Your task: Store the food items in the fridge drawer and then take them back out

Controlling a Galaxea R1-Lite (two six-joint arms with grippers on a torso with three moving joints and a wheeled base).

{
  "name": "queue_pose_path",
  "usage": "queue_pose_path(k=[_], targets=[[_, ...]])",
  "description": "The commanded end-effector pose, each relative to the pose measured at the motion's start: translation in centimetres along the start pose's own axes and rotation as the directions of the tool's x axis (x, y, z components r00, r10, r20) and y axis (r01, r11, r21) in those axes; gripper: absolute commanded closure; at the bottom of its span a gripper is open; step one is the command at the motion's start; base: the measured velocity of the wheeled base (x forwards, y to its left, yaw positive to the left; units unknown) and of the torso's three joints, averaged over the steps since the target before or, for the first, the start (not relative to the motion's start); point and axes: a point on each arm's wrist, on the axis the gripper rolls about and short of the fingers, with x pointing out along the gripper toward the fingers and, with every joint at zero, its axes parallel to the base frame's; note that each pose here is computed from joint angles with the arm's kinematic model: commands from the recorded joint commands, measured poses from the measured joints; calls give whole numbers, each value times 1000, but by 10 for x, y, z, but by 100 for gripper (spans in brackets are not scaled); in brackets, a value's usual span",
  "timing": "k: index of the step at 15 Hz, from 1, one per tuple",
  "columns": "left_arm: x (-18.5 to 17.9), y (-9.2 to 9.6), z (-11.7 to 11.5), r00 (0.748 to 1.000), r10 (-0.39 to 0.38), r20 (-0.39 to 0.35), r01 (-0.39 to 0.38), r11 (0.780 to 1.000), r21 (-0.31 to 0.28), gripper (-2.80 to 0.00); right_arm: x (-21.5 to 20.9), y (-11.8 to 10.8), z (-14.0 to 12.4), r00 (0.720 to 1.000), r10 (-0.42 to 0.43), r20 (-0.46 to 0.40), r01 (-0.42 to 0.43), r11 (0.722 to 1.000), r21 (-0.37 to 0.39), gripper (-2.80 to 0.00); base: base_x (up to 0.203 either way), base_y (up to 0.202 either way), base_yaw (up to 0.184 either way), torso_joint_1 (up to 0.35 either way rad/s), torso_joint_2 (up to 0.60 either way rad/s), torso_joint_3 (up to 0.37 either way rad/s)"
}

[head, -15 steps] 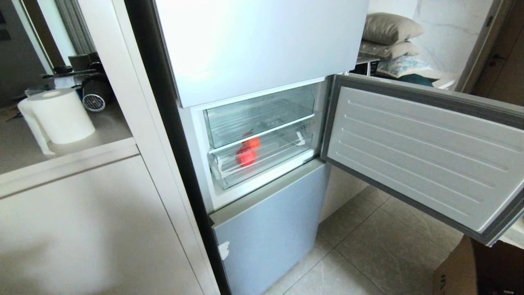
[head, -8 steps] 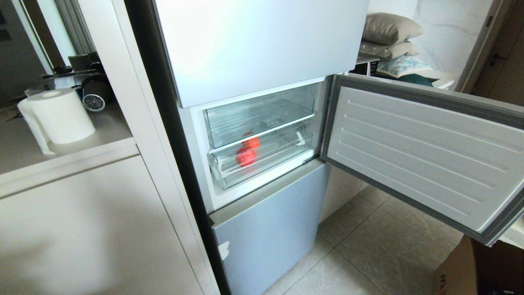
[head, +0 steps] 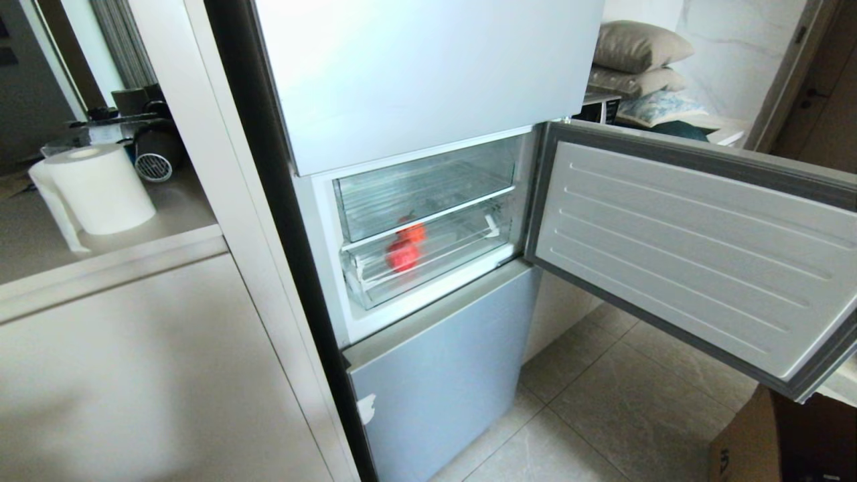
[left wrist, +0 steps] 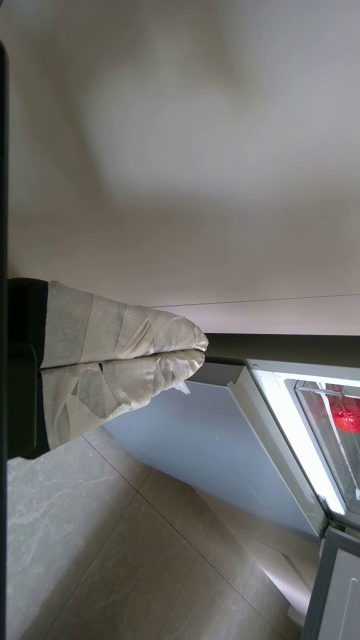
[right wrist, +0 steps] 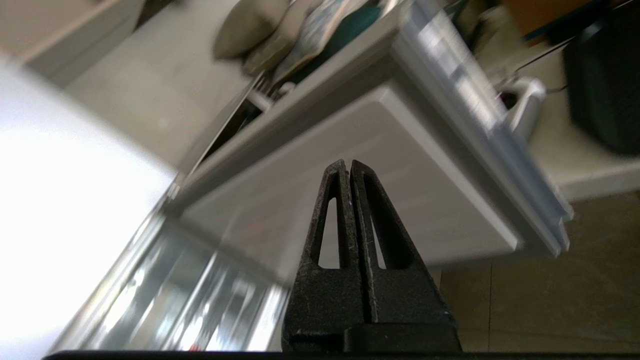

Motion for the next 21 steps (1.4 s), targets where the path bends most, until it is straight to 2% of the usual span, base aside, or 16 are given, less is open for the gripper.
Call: queue_pose_path(k=[1,3,4,6,8,13,14,16,18,21], targets=[[0,0,0,1000,0,-2,0,1000,0,0,77,-52,10,983,-180,-32,181,982,57,0,0,0,0,0,0,0],[0,0,0,1000,1,-2,-1,1000,0,0,108,-82,22,977,-212,-32,214,971,103,0,0,0,0,0,0,0],[0,0,0,1000,0,-2,0,1000,0,0,120,-98,33,974,-227,-4,226,967,117,0,0,0,0,0,0,0],[0,0,0,1000,0,-2,0,1000,0,0,132,-118,67,978,-200,57,192,974,123,0,0,0,0,0,0,0],[0,0,0,1000,0,-2,0,1000,0,0,141,-130,88,986,-160,55,149,974,173,0,0,0,0,0,0,0],[0,0,0,1000,2,-2,-2,1000,0,0,185,-173,98,987,-163,7,156,958,239,0,0,0,0,0,0,0],[0,0,0,1000,1,-2,-1,1000,0,0,197,-182,100,990,-141,-13,139,955,263,0,0,0,0,0,0,0],[0,0,0,1000,0,-2,0,1000,0,0,218,-189,98,991,-38,-127,79,938,338,0,0,0,0,0,0,0],[0,0,0,1000,0,-2,0,1000,0,0,238,-194,94,984,3,-176,66,919,388,0,0,0,0,0,0,0],[0,0,0,1000,0,-2,0,1000,0,0,261,-185,70,947,96,-308,56,890,452,0,0,0,0,0,0,0]])
